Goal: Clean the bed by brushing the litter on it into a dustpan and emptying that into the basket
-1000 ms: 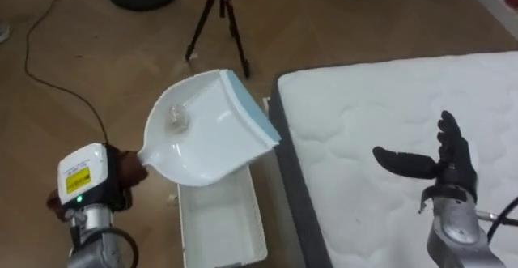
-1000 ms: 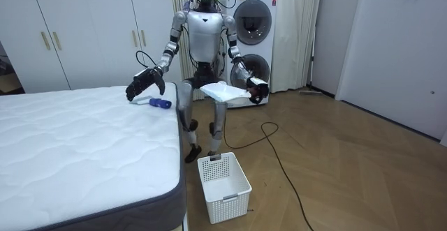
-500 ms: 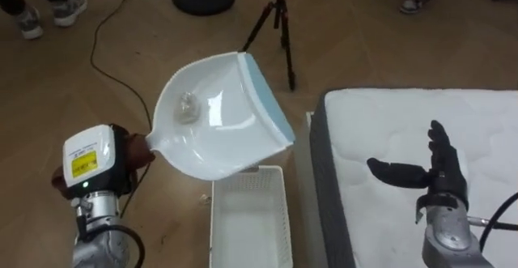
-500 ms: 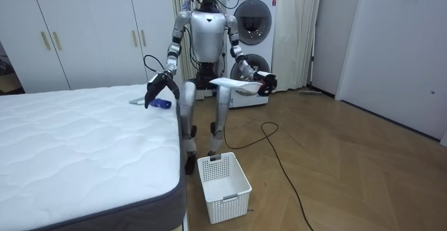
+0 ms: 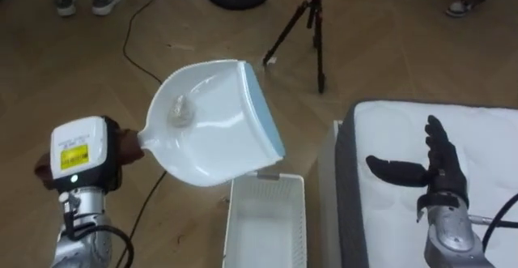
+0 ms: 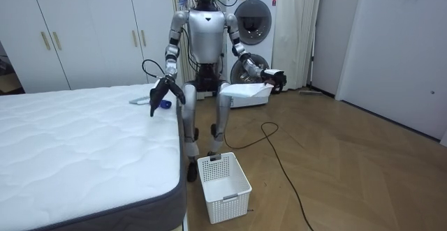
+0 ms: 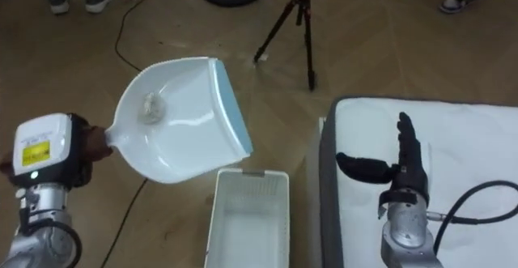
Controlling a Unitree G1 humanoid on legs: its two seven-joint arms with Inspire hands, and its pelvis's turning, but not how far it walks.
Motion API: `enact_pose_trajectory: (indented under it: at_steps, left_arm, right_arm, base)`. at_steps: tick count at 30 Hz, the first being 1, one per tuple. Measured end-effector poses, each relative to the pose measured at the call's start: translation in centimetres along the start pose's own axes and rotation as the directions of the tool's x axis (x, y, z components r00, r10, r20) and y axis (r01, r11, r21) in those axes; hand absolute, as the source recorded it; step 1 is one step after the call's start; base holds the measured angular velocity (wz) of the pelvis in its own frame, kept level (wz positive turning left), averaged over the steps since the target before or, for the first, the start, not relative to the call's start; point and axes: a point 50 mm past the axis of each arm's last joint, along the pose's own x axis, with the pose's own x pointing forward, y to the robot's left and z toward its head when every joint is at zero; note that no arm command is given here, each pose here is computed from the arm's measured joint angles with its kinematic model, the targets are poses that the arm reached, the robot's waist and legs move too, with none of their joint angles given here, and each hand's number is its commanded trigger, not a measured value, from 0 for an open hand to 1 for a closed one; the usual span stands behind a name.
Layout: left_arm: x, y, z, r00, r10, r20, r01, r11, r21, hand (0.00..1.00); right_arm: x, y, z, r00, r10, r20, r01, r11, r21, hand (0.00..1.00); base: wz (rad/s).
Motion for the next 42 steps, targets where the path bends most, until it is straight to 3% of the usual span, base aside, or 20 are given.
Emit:
enact_pose_trajectory:
  at_steps: [6,12,20,31,37,42]
  left_arm:
    - [0.2,-0.4,-2.2,0.999,-0.018,-0.044,0.022,0.996,0.085,1.0]
    - [2.2,-0.5,-1.1,1.0,0.003,-0.021,-0.001,0.996,0.093,1.0]
    - [4.1,0.6,-0.6,0.999,0.034,0.027,-0.037,0.991,0.128,1.0]
    - [5.7,1.8,0.6,0.98,0.066,0.185,-0.11,0.965,0.239,1.0]
    - [5.7,1.8,1.4,0.947,0.036,0.318,-0.152,0.925,0.348,1.0]
    - [6.1,1.9,1.7,0.935,-0.006,0.354,-0.155,0.893,0.423,1.0]
  right_arm:
    - [1.0,0.0,-0.5,1.0,-0.016,-0.015,0.016,1.0,-0.01,0.0]
    - [3.1,0.4,0.8,0.999,-0.036,-0.004,0.036,0.999,-0.013,0.0]
    - [3.6,-0.1,0.9,0.998,-0.056,0.005,0.056,0.996,-0.065,0.0]
    - [3.2,0.2,-0.4,0.999,-0.037,-0.004,0.035,0.98,-0.197,0.0]
    - [3.3,0.6,0.0,0.999,-0.008,0.035,0.016,0.967,-0.256,0.0]
    - [3.3,0.8,0.2,0.999,0.022,0.04,-0.011,0.963,-0.271,0.0]
  base:
    - [-0.04]
    - [0.0]
    - [0.02]
    - [0.02]
    - [-0.02]
    - [0.01]
